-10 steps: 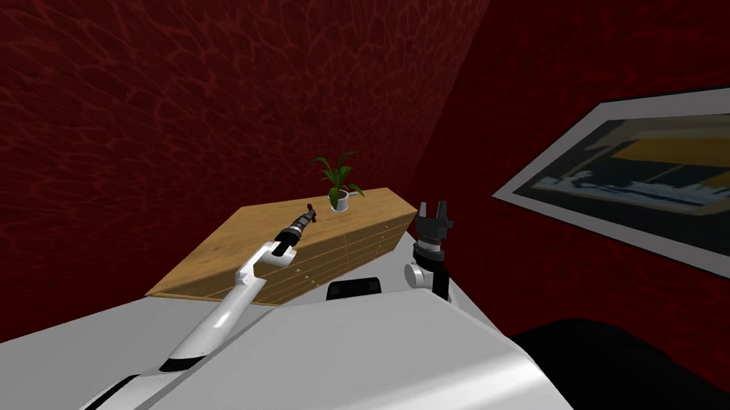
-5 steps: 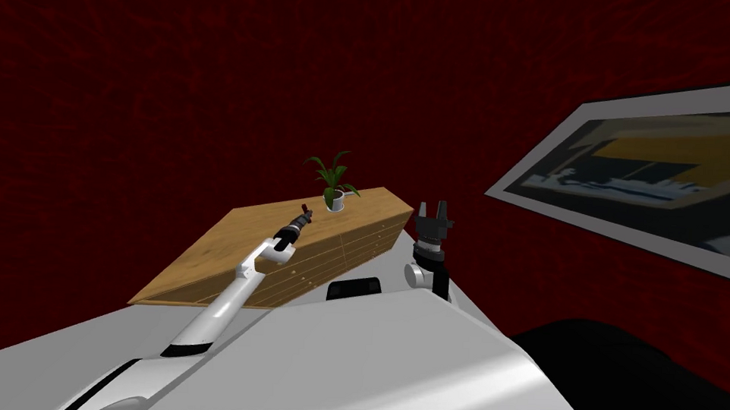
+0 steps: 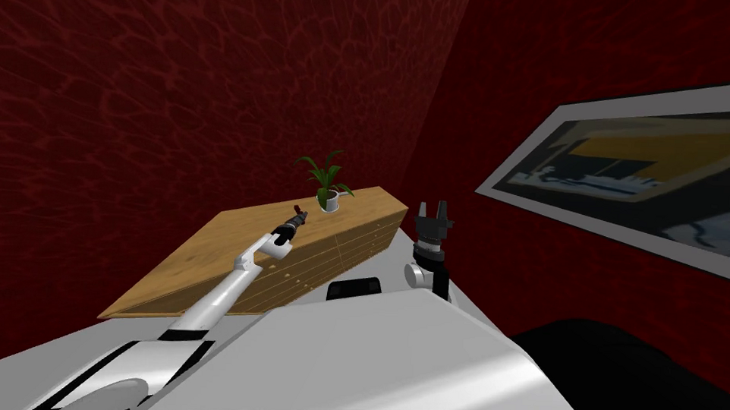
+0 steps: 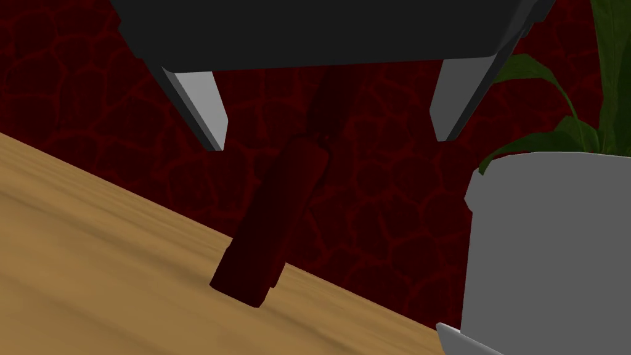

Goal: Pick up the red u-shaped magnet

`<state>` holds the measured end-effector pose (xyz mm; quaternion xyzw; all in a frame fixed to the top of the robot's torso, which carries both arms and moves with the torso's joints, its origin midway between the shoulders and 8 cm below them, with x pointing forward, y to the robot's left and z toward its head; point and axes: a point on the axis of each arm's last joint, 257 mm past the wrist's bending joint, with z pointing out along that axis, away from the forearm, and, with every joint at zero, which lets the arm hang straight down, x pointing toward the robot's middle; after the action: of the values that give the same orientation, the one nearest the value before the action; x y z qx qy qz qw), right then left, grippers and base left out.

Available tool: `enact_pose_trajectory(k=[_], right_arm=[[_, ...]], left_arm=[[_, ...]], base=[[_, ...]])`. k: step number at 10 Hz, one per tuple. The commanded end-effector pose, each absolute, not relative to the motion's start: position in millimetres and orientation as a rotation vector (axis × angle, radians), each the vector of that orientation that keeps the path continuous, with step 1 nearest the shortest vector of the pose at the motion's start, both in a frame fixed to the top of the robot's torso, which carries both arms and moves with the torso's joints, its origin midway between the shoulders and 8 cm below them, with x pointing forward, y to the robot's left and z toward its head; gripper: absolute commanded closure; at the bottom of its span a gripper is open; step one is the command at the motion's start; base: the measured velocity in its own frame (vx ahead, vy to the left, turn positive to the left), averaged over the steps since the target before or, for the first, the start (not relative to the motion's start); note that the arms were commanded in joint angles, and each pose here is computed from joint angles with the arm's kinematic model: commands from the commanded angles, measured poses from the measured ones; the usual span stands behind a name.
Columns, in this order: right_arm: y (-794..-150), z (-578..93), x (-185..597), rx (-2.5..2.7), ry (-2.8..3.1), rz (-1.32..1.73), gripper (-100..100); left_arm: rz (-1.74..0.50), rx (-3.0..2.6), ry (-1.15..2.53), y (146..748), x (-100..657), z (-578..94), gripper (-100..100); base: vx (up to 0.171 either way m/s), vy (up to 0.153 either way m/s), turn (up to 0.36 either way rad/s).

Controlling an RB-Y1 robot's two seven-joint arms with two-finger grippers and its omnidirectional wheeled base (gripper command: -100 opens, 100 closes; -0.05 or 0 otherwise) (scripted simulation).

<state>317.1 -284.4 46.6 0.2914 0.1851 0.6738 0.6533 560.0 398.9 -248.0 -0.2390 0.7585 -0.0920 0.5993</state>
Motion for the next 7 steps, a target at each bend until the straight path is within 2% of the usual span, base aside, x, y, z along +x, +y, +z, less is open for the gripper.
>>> enact_pose_trajectory(k=[1,5,6,7], right_arm=[[-284.4,46.6,317.1,0.661,0.420,1.529,0],[-284.4,46.6,317.1,0.661,0.420,1.529,0],[-284.4,46.6,317.1,0.661,0.420,1.529,0],[-284.4,46.6,317.1,0.661,0.420,1.529,0]], left_arm=[[-0.161,-0.563,1.777,412.3,560.7,-250.5,-100],[-0.026,-0.579,1.805,451.2,563.6,-252.2,-100],[-0.051,-0.576,1.801,443.6,563.5,-252.1,-100],[-0.045,-0.578,1.802,445.2,563.3,-252.4,0]], base=[[-0.004,-0.038,-0.054],[0.000,-0.039,-0.061],[0.004,-0.017,-0.009],[0.000,0.000,0.000]])
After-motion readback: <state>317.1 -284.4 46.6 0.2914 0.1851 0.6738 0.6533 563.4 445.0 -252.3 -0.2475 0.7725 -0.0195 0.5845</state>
